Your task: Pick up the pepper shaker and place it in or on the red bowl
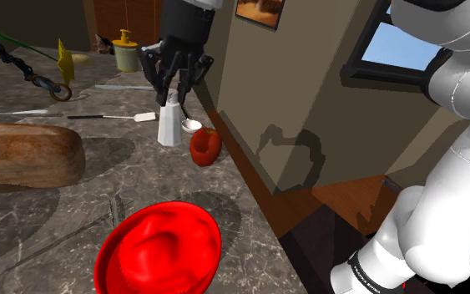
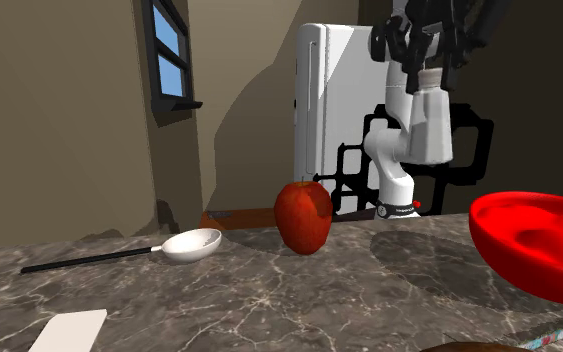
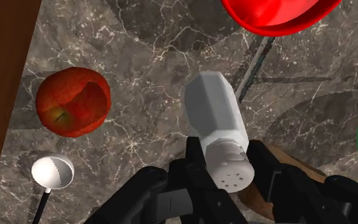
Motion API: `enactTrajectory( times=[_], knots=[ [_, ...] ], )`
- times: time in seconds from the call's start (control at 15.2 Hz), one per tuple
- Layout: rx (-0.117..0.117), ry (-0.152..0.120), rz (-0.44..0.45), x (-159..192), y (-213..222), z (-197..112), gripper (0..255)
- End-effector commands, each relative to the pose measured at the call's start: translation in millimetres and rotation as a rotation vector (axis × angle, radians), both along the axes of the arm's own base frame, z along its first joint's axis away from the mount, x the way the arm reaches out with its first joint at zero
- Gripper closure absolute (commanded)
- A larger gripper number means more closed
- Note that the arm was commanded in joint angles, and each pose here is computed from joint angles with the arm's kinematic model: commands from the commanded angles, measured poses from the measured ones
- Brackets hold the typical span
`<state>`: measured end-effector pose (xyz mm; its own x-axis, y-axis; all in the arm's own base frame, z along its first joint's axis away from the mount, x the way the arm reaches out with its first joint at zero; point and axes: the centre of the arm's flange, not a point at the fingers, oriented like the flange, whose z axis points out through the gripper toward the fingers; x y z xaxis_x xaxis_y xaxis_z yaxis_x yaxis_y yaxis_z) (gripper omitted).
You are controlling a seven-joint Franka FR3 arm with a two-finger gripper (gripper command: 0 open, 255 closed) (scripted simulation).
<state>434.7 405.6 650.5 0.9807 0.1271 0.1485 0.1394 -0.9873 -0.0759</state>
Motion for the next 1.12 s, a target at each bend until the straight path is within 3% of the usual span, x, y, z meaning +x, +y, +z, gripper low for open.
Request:
enactTrajectory(
  times=[0.0, 0.86, 1.06],
  knots=[
    [0.000, 0.000, -0.001, -25, 11, 3, 255],
    [0.000, 0.000, -0.001, -187, 78, 26, 255],
    [0.000, 0.000, -0.001, -187, 78, 10, 255]
  ],
)
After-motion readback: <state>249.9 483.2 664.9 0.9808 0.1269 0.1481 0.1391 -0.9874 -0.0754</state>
